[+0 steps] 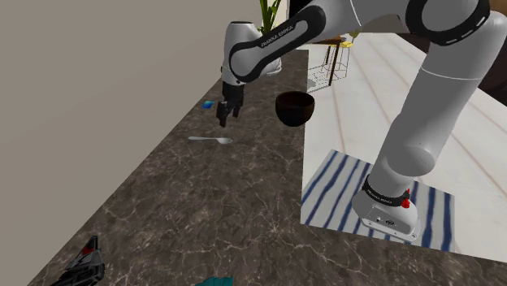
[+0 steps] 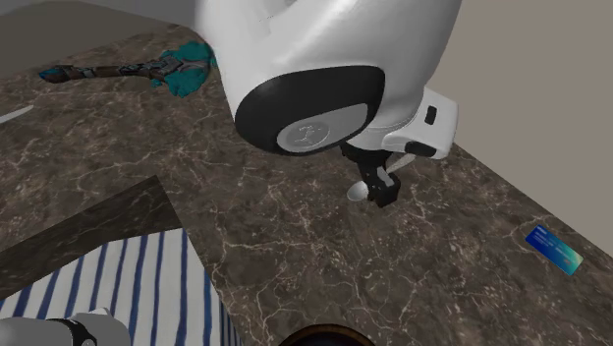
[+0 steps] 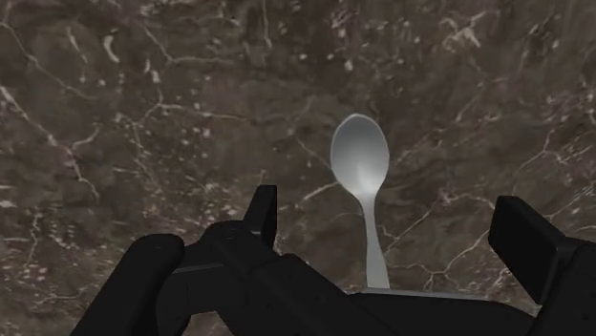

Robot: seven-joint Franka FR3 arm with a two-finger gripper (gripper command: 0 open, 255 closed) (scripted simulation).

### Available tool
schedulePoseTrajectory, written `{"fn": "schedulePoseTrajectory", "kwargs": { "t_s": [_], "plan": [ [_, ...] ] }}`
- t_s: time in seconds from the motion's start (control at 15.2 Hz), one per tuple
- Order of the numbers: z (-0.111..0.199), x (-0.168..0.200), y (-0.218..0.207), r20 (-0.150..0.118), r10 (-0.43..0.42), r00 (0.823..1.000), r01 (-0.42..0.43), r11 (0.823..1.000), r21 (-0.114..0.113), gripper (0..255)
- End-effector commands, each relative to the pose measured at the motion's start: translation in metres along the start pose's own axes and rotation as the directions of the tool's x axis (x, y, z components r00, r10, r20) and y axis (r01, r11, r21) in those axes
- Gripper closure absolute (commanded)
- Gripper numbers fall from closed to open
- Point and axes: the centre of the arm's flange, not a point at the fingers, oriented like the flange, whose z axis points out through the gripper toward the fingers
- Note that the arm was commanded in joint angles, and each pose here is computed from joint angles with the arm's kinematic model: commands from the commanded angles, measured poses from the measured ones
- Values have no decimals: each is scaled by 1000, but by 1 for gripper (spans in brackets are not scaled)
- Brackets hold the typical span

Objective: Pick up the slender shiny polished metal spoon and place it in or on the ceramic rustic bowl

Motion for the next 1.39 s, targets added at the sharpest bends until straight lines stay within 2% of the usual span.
{"fn": "schedulePoseTrajectory", "kwargs": {
  "t_s": [0.0,0.46,0.92,1.32],
  "plan": [
    [17,19,-4,-13,-7,1000,7,1000,1,0],
    [68,80,-22,-51,-27,998,27,1000,2,0],
    [104,82,-22,-51,-27,998,27,1000,2,0],
    [107,82,-22,-51,-27,998,27,1000,2,0]
  ]
}}
